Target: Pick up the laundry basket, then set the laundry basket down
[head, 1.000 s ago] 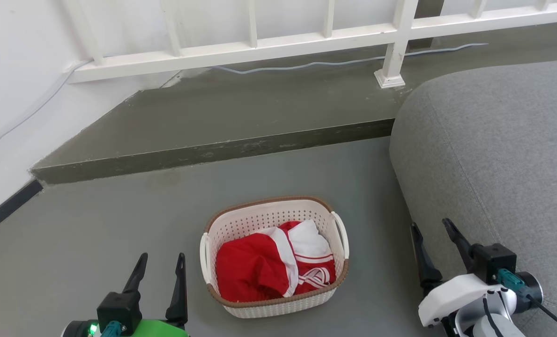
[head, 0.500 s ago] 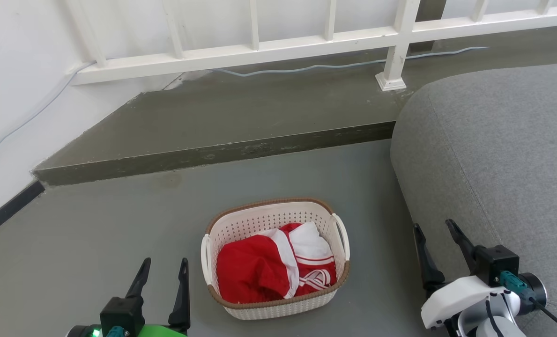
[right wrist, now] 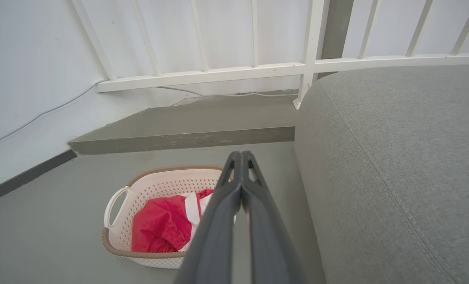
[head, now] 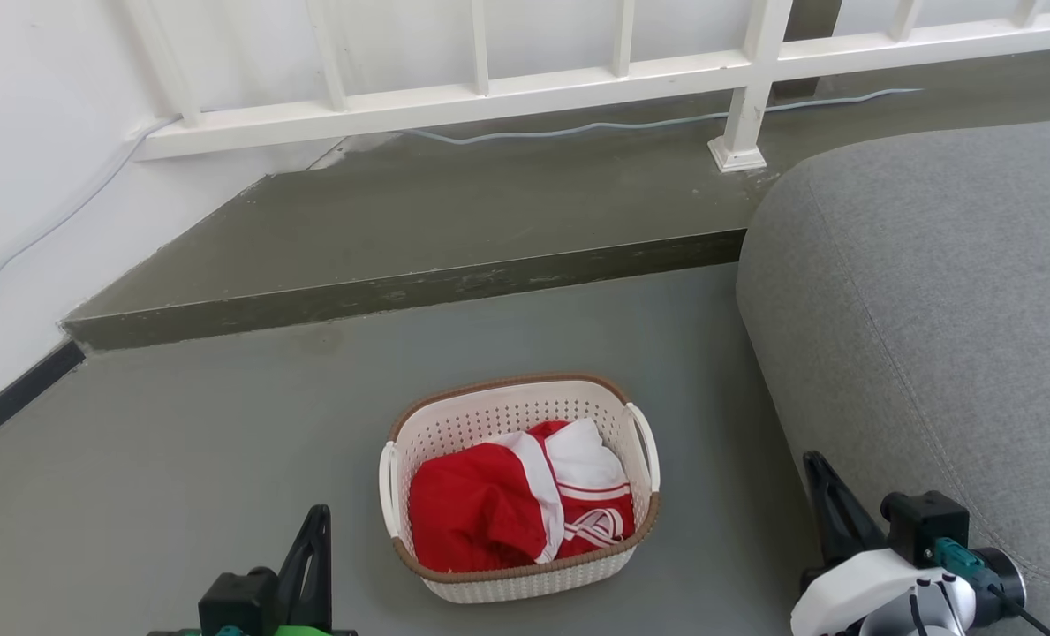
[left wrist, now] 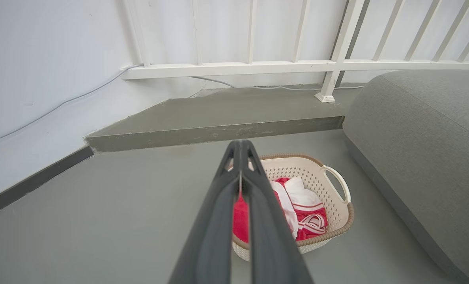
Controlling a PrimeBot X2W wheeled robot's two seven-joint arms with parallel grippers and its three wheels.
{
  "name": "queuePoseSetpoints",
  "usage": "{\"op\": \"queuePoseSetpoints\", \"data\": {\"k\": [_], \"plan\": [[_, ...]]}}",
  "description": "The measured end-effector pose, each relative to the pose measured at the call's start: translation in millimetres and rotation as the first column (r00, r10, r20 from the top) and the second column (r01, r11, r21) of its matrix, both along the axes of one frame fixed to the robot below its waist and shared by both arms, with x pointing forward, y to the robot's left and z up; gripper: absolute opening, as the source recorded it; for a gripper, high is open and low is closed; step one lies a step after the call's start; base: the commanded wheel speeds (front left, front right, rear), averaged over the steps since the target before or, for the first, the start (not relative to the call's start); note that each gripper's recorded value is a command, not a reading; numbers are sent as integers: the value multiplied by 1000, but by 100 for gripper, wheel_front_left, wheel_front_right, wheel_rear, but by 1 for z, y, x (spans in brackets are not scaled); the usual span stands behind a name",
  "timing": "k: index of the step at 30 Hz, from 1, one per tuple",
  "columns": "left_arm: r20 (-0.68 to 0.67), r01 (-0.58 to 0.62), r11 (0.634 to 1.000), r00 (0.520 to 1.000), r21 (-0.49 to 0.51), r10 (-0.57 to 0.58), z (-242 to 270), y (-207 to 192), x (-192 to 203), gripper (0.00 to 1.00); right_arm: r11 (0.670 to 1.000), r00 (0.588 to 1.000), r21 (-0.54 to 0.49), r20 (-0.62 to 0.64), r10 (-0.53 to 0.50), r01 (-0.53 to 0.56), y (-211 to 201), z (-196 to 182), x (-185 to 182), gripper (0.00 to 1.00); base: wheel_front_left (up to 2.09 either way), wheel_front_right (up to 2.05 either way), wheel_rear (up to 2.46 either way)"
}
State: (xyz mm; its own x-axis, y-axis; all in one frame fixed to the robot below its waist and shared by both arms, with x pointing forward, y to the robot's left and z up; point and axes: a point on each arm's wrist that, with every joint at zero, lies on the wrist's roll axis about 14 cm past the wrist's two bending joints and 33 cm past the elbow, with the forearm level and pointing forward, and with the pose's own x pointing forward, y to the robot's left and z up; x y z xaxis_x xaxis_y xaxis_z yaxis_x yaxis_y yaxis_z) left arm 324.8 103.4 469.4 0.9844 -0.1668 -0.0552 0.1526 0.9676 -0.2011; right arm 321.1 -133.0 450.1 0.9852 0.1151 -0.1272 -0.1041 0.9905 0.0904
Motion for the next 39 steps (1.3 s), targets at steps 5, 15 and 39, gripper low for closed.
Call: {"op": "queuePoseSetpoints", "data": {"k": [5, 15, 39], "plan": [[-11, -4, 999, 1000, -36, 3, -1, 0, -1, 0, 999, 1000, 46, -8, -7, 7, 0, 0, 0, 0, 0, 0, 0], [-47, -40, 984, 998, -175, 32, 0, 5, 0, 0, 980, 998, 190, -40, -48, 55, -3, 1, 2, 0, 0, 0, 0], [-188, -170, 889, 977, -424, 98, -13, 29, 5, 0, 865, 980, 465, -144, -135, 187, -26, -2, 13, 0, 0, 0, 0]]}}
